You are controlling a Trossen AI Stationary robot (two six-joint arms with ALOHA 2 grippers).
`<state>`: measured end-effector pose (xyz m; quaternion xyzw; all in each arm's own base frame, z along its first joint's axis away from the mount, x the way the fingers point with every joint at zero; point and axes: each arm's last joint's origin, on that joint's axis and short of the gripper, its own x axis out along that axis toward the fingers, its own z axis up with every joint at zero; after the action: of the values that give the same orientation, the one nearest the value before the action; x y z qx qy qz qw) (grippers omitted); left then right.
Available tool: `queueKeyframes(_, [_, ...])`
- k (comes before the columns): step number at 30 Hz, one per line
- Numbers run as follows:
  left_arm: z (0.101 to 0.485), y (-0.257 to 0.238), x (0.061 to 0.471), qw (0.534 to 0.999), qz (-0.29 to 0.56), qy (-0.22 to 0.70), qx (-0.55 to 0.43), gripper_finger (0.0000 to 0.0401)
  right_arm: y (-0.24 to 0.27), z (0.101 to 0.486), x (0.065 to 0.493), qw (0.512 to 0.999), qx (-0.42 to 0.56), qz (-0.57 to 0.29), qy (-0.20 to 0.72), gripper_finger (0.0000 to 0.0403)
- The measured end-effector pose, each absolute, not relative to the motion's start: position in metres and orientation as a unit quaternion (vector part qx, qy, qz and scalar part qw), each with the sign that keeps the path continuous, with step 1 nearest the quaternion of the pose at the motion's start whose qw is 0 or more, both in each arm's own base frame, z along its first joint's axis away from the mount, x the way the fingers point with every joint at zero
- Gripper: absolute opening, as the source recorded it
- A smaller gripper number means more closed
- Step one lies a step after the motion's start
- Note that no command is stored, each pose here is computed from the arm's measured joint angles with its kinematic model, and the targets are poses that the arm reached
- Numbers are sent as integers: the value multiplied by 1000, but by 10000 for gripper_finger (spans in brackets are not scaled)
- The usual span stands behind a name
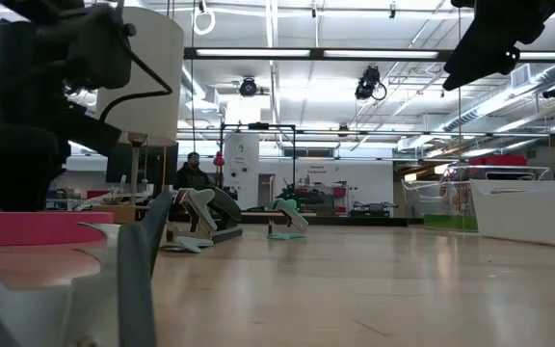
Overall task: Pick and place Stapler, Stapler remover, tape
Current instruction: Put the pink masking tape into the top transparent bin
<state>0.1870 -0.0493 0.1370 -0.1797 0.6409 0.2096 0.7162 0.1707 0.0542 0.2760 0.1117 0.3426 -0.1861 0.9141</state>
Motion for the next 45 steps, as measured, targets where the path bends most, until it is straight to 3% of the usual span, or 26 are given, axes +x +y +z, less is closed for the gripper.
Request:
queueKeyframes(3, [136,-50,187,721,203,636,-186,195,54,277,172,917,110,-185,336,224])
queueKeyframes(8, [136,-51,190,731,183,632,-181,82,54,278,173,921,105,-193,323,224])
queueKeyframes(18, [146,-49,198,752,206,612,-136,82,54,279,173,921,107,-193,320,224])
queueKeyframes(26, [209,-51,221,774,239,585,-40,82,56,284,178,931,130,-184,288,224])
queueKeyframes(36, [308,-60,254,857,315,380,143,82,60,295,187,949,141,-159,231,224])
queueKeyframes(45, [356,-61,286,879,365,217,215,82,63,310,195,970,131,-129,162,224])
